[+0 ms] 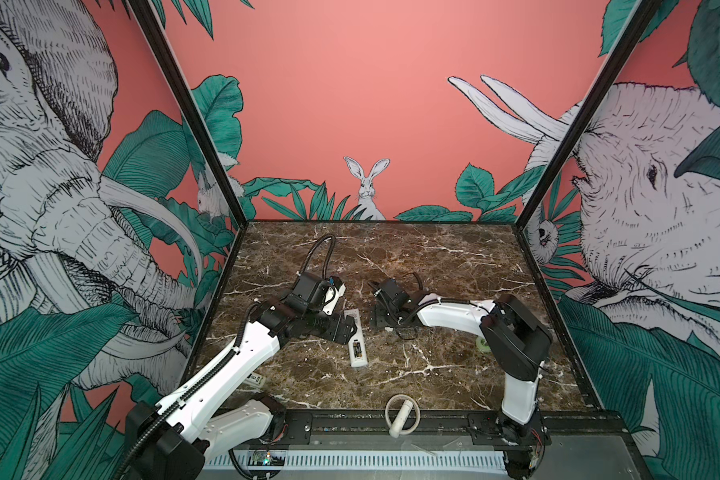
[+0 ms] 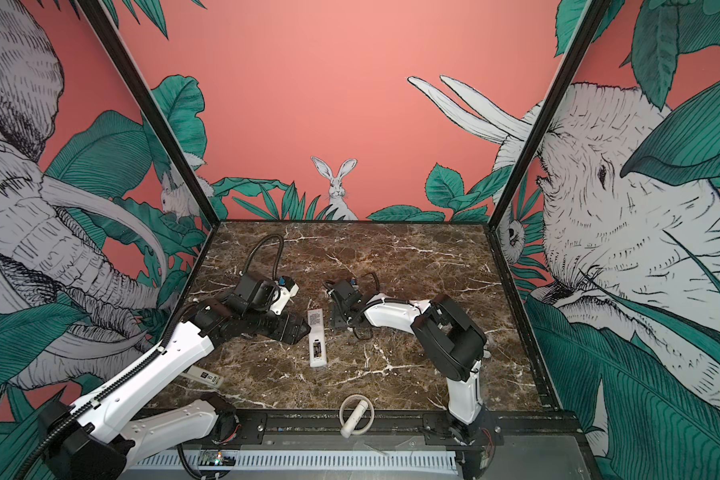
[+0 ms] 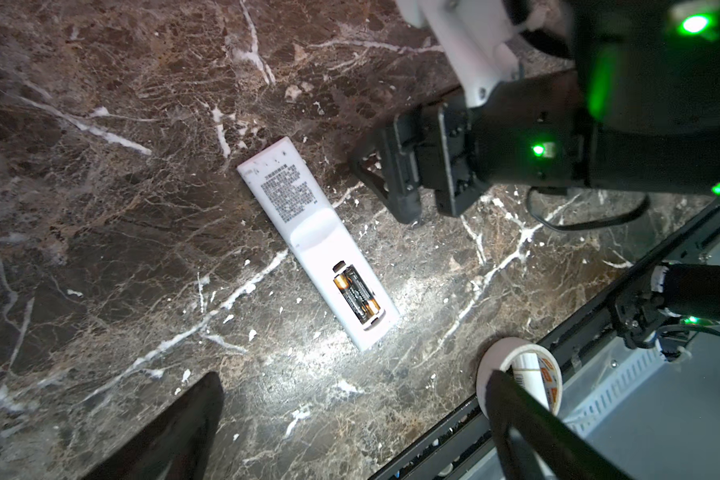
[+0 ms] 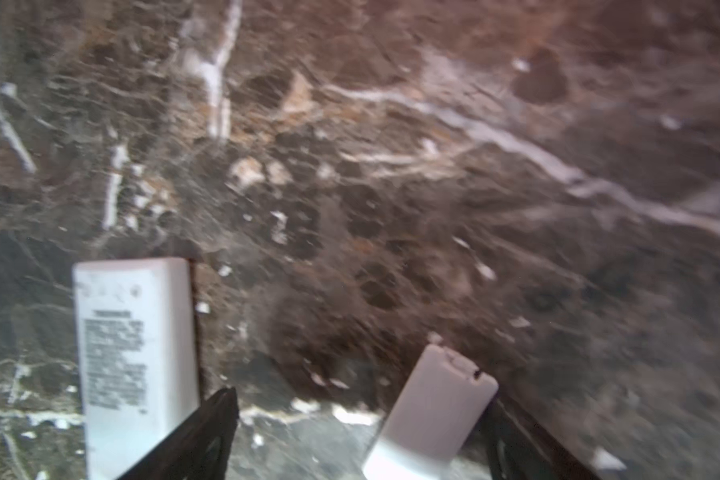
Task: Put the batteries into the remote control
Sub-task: 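Carry the battery cover with the right gripper over the remote's battery compartment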
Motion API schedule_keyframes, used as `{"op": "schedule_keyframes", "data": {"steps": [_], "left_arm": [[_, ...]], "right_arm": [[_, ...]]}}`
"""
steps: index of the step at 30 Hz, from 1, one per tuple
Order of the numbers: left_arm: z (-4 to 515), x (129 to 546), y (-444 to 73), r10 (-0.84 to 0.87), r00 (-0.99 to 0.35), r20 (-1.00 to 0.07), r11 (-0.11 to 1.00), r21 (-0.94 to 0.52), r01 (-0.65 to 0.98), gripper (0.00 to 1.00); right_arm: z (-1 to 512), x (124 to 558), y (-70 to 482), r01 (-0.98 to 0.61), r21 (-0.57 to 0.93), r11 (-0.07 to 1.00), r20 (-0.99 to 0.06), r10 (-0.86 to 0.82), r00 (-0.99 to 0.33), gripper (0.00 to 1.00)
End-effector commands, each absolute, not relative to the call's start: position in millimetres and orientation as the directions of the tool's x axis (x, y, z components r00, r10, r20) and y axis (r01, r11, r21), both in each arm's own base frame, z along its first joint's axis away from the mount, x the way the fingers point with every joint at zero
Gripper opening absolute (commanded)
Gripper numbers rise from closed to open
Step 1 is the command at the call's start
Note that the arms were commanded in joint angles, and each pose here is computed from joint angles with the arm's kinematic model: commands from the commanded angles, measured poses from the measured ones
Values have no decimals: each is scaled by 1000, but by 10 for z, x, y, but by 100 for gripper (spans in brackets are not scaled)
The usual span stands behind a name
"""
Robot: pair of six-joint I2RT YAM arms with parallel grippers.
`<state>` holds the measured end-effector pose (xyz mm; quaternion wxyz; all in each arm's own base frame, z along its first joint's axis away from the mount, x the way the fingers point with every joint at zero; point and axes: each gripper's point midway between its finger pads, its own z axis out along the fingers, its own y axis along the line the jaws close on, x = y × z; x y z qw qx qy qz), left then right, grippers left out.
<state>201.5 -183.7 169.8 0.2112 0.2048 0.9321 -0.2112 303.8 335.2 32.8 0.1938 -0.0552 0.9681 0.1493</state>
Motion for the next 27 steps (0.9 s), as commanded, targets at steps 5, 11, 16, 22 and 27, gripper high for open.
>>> {"op": "schedule_keyframes", "data": {"steps": [5, 11, 16, 22, 27], "left_arm": [[1625, 1912, -1840, 324, -831, -452, 807, -327, 492, 99], [1603, 1908, -1874, 330, -832, -446, 797, -341, 499, 99], [1595, 1884, -1903, 333, -834, -440, 786, -359, 503, 99], [1578, 1866, -1914, 329, -837, -438, 781, -371, 502, 99], [1571, 1834, -1934, 329, -839, -433, 771, -389, 503, 99]], "right_arm": [[91, 2916, 3326, -217, 186, 958, -308, -153, -939, 77], [4, 2837, 3068, -247, 44, 968, -264, -228, -937, 55], [-67, 2724, 2924, -285, -42, 958, -219, -287, -933, 47], [25, 2714, 2963, -317, -83, 945, -234, -328, -915, 37], [111, 2700, 3046, -341, -47, 939, -266, -341, -902, 30]]}}
